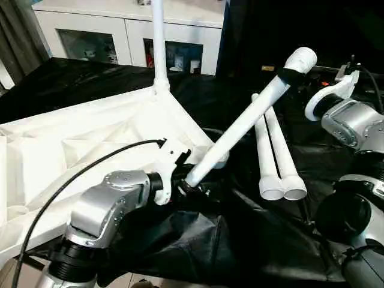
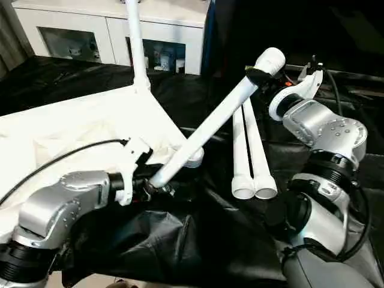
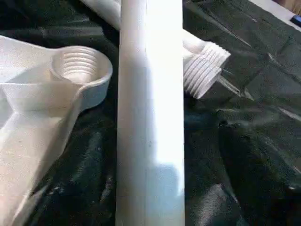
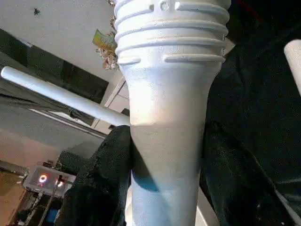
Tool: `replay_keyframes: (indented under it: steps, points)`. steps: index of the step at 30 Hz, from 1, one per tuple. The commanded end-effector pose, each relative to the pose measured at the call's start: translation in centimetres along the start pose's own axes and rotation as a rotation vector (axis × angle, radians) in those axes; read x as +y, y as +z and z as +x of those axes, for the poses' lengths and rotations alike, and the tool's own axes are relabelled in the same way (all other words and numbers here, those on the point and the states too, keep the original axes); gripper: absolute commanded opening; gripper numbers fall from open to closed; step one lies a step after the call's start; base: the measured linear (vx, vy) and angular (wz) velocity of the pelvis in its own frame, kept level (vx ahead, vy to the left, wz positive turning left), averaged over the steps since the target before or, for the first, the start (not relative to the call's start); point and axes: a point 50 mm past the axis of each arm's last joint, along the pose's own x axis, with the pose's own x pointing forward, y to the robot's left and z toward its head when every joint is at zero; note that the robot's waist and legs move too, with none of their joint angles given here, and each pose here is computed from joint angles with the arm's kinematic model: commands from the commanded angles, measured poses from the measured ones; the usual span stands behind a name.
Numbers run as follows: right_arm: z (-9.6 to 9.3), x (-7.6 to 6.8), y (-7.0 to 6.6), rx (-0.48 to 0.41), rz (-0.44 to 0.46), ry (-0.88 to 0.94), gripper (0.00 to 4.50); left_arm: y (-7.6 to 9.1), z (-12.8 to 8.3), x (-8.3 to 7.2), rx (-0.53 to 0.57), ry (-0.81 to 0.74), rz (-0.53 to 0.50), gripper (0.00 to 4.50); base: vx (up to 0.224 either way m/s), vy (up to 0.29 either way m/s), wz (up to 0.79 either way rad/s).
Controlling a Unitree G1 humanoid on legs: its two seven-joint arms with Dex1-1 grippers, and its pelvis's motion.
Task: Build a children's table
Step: Pick table leg
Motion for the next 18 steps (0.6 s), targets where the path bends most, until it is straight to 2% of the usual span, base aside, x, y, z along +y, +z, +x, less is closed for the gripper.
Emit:
replay_keyframes:
  steps: [1,4,8,9,14,18]
  points:
    - [0.37,1.24,0.31,-0.008,0.019,0.048,1.89,0.74,-0.16,-0.25,-0.030,-0.009,0.013,3.52,0.000,0.000,0.00]
    - [0.43,1.31,0.19,-0.004,0.018,0.050,1.89,0.81,-0.28,-0.26,-0.043,-0.015,0.006,3.17,0.000,0.000,0.00]
    - [0.41,1.25,0.17,-0.001,0.019,0.047,1.89,0.80,-0.35,-0.35,-0.053,-0.025,-0.007,2.95,0.000,0.000,0.00]
    - [0.41,1.29,0.14,0.001,0.021,0.049,1.89,0.82,-0.36,-0.40,-0.062,-0.031,-0.016,2.71,0.000,0.000,0.00]
    - [0.61,1.58,0.18,0.004,0.035,0.058,1.89,1.05,-0.39,-0.37,-0.077,-0.033,-0.017,2.38,0.000,0.000,0.00]
    - [0.83,2.10,0.26,0.010,0.013,0.060,1.89,1.58,-0.57,-0.13,-0.089,-0.029,-0.010,2.15,0.000,0.000,0.00]
